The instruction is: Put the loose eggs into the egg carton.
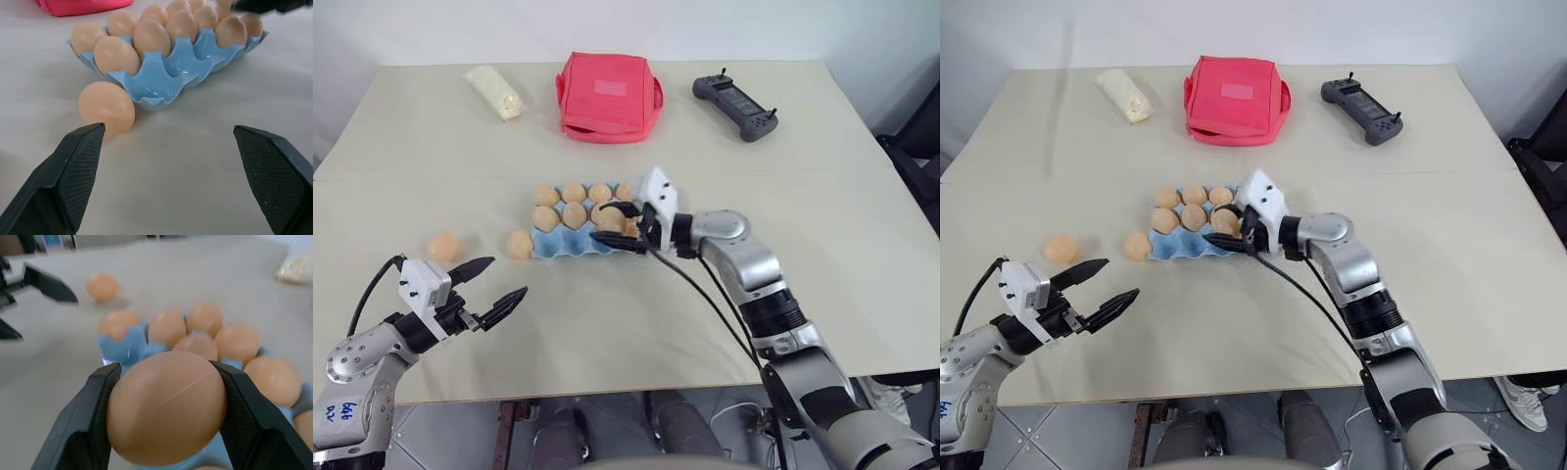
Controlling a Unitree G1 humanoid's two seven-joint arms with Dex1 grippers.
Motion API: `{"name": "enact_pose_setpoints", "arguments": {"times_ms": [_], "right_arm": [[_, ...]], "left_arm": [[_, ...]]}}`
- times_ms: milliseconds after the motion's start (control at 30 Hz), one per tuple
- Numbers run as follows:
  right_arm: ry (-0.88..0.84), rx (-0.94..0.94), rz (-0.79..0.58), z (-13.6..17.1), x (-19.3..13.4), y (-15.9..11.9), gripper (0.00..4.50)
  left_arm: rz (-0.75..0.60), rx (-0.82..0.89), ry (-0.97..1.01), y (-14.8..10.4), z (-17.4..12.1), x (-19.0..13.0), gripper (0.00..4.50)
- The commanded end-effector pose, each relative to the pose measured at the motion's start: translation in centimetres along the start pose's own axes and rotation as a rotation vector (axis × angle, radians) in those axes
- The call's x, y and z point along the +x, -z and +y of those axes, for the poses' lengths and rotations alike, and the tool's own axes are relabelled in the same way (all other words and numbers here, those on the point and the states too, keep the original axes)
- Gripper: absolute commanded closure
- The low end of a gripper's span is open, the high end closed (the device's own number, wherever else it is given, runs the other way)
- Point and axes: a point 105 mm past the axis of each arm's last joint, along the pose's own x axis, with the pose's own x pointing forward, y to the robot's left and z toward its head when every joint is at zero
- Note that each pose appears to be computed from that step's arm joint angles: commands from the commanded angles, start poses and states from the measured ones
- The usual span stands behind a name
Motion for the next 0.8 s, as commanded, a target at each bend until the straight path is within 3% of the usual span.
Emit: {"name": "enact_pose_setpoints", "arguments": {"times_ms": [33,167,200,400,567,800], "right_arm": [[0.016,-0.023,-0.041,-0.3,0.0,-1.0,1.33],[0.002,-0.022,-0.065,0.0,0.1,-1.6,0.10],[0.000,-0.025,-0.069,0.0,0.0,-1.7,0.05],[-0.045,-0.099,-0.124,0.2,-3.4,-2.6,0.05],[-0.011,-0.116,-0.042,-0.7,-8.6,0.6,0.05],[-0.011,-0.096,-0.171,0.1,-13.9,0.9,0.05]], "left_arm": [[-0.026,0.020,-0.013,-0.6,-0.2,-0.2,0.00],[-0.027,0.015,-0.016,-0.6,-0.3,-0.2,0.00],[-0.028,0.015,-0.017,-0.6,-0.3,-0.2,0.00],[-0.019,0.025,-0.043,-0.6,0.0,-0.9,0.00],[0.026,0.036,-0.124,0.2,1.3,-3.2,0.00],[0.080,0.008,-0.203,1.7,2.0,-6.0,0.00]]}}
